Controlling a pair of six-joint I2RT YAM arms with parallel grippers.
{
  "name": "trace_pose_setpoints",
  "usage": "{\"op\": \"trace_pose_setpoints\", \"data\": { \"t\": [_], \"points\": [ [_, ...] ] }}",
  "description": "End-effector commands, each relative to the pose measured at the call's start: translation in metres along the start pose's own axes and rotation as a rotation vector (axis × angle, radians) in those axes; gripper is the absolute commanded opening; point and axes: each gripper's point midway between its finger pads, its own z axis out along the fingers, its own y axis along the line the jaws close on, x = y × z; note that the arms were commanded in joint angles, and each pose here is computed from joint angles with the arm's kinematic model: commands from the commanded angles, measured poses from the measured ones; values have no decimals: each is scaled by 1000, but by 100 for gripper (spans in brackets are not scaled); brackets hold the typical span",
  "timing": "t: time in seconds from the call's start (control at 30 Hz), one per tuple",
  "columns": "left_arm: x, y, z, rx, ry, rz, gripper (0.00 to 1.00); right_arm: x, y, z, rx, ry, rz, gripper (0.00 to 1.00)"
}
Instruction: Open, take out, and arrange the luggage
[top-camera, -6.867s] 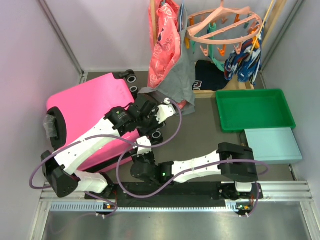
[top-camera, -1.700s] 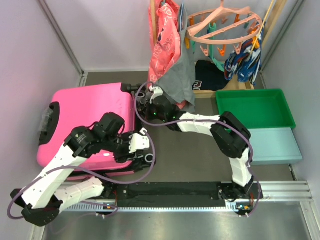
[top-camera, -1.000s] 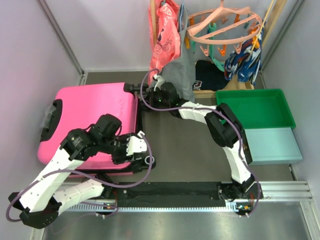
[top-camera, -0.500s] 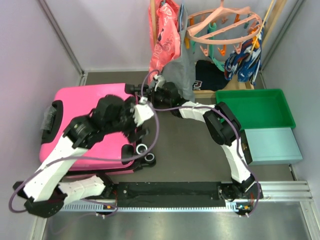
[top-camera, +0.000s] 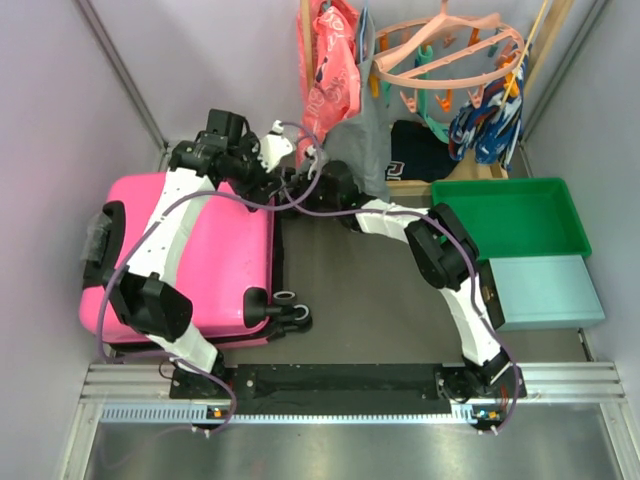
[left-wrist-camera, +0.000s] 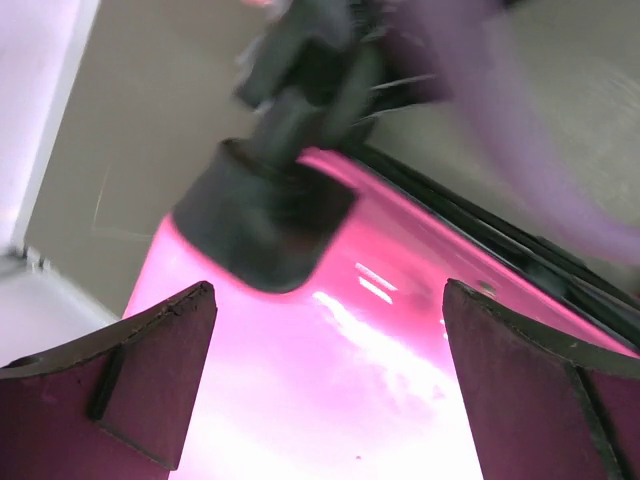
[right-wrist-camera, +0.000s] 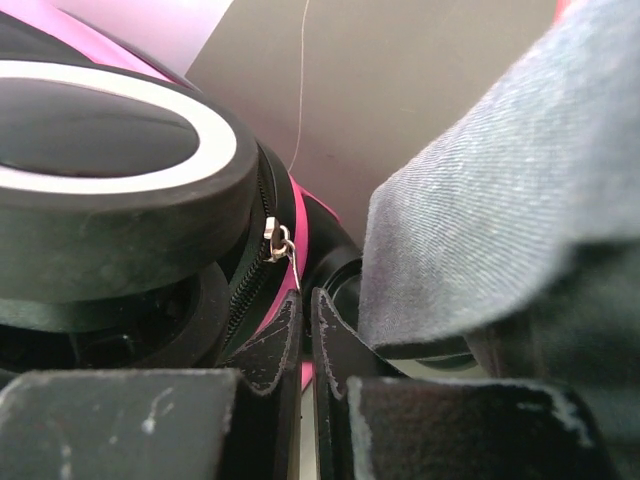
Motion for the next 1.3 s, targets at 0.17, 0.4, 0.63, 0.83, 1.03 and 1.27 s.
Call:
{"op": "trace_pose_setpoints", "data": {
  "t": [0.17, 0.4, 0.63, 0.83, 1.03, 1.27],
  "points": [
    [-25, -17, 33, 174, -93, 189, 99, -48, 5, 4, 3, -111, -40, 0],
    [-26, 29, 80, 2, -59, 199, 98, -45, 6, 2, -1, -106, -39, 0],
    [14, 13, 109, 149, 127, 291, 97, -45, 1, 0, 17, -104, -37, 0],
    [35, -5, 119, 234, 178, 290, 59, -52, 3, -4, 12, -120, -40, 0],
    [59, -40, 89, 404, 285, 338, 0, -48, 1, -6, 20, -112, -45, 0],
    [45, -77, 30, 438, 214, 378, 0, -47, 3, -26, 34, -127, -70, 0]
  ]
}}
